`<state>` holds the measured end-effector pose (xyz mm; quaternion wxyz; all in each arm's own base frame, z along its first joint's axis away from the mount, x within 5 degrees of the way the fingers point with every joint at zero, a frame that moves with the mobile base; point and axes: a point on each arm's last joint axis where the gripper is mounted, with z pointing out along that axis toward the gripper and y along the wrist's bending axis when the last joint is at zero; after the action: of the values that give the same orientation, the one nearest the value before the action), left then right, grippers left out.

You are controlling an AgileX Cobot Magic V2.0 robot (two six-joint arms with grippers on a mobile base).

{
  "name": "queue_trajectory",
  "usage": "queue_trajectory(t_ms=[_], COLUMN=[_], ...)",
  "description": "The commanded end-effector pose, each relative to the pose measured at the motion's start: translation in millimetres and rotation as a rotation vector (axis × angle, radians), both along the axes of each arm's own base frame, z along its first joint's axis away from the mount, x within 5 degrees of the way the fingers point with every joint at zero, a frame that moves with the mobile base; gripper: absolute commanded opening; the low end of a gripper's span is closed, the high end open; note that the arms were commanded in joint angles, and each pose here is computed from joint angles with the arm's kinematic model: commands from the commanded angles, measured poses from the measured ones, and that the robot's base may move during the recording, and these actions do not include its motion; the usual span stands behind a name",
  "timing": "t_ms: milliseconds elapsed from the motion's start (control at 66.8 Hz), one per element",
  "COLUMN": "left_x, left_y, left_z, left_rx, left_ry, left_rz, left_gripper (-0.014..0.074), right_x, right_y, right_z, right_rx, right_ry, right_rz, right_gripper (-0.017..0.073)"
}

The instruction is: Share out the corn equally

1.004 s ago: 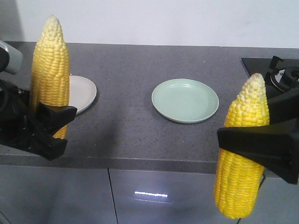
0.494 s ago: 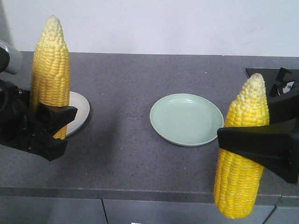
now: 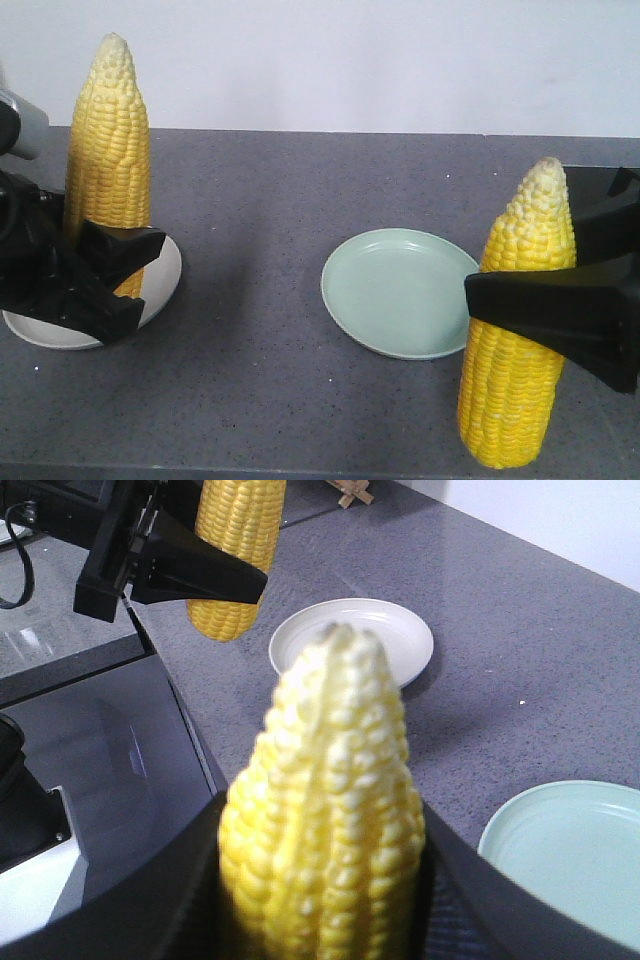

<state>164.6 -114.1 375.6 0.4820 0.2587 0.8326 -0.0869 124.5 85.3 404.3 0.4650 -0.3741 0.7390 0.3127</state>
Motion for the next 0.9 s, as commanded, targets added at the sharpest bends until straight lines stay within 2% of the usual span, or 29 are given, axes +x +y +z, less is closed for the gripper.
queue_trajectory(t_ms=[0, 884], left_x=[-1.7, -1.7], left_y=[-0.9, -0.9], left_z=[16.6, 16.6], left_rx=[-0.057, -0.057], left_ry=[-0.089, -0.089], left_rz=[-0.023, -0.023], left_gripper=[0.0253, 0.0253], right_x=[-1.1, -1.1], right_y=[0.6, 0.6], right_z=[12.5, 12.5], right_rx=[0.062, 0.063], right_ry=[-0.047, -0.046], right_rz=[-0.013, -0.014], right_gripper=[0.0162, 0.0162])
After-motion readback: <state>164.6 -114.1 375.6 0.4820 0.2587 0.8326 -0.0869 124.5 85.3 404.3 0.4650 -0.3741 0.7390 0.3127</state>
